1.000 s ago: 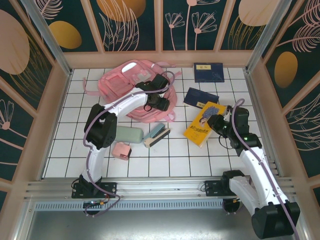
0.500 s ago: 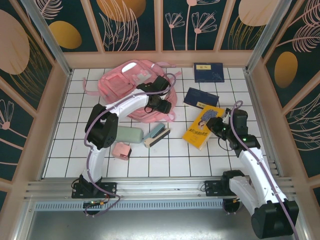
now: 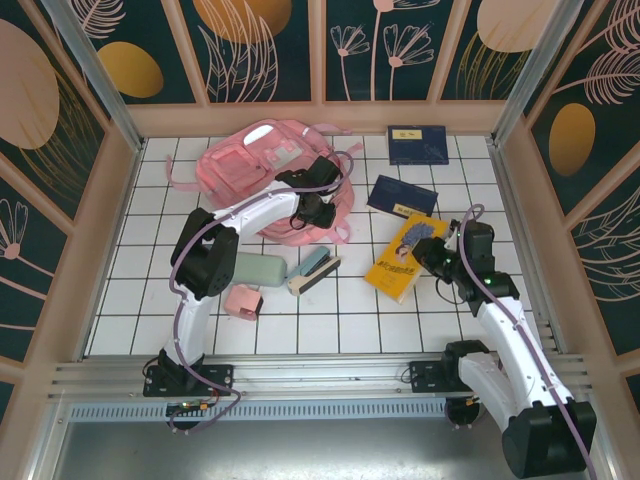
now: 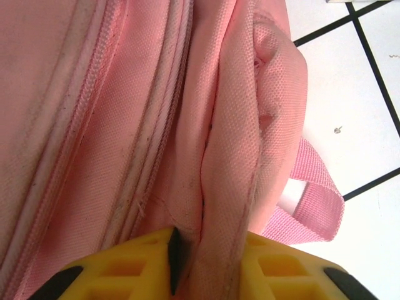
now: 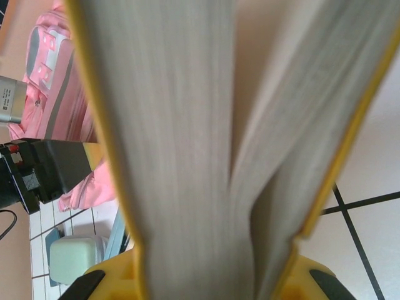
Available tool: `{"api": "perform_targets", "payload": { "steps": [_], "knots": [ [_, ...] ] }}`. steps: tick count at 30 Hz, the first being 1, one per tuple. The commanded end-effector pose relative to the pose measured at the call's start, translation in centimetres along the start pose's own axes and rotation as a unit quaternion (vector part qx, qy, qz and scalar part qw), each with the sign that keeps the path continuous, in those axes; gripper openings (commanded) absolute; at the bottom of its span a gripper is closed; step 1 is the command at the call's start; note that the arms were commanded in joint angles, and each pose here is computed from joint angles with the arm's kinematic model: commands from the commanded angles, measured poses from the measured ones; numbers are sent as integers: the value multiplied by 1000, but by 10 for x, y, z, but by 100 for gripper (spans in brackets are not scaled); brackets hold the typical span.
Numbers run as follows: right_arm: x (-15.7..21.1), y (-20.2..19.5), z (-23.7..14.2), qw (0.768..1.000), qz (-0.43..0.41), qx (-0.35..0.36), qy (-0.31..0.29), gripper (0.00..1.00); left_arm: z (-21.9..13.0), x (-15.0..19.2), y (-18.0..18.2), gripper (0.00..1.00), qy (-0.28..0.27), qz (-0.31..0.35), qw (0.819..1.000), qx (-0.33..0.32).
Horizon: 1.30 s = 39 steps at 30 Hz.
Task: Pack the student bag
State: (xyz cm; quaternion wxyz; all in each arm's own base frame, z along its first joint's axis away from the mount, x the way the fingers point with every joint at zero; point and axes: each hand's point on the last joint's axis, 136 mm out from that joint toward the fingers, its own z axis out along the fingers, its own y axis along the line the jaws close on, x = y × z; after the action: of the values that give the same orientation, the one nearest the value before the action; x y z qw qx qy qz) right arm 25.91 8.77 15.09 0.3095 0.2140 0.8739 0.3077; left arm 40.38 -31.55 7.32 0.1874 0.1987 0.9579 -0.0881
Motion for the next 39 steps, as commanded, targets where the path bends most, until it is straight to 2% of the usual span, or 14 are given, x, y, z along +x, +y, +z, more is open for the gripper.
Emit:
{"api": "perform_targets", "payload": {
  "steps": [1, 4, 6, 9, 15, 28, 33, 36, 39],
  "knots": [
    [-10, 17, -6, 999, -13, -41, -23, 0, -16, -14, 0, 26, -21, -3, 1000, -4],
    [-9, 18, -6, 999, -10, -43, -22, 0, -18, -16, 2, 27, -22, -3, 1000, -8],
    [-9, 18, -6, 999, -9, -45, -21, 0, -20, -17, 4, 34, -24, -3, 1000, -13],
    [-8, 18, -6, 999, -10, -45, -19, 0, -25, -20, 5, 40, -30, -4, 999, -18],
    [-8, 18, -5, 999, -8, -46, -18, 0, -26, -23, 11, 41, -29, -1, 999, -32],
    [-7, 20, -5, 999, -8, -49, -14, 0, -20, -18, 15, 24, -19, 0, 999, -35],
    [-8, 21, -5, 999, -8, -50, -14, 0, -11, -12, 11, 12, -10, 0, 1000, -22],
    [-9, 23, -6, 999, -9, -52, -14, 0, -11, -14, 11, 0, -13, 2, 1000, -24],
    [-10, 27, -8, 998, -11, -61, -17, 0, -27, -28, 8, 0, -38, 3, 999, -14]
  ]
}}
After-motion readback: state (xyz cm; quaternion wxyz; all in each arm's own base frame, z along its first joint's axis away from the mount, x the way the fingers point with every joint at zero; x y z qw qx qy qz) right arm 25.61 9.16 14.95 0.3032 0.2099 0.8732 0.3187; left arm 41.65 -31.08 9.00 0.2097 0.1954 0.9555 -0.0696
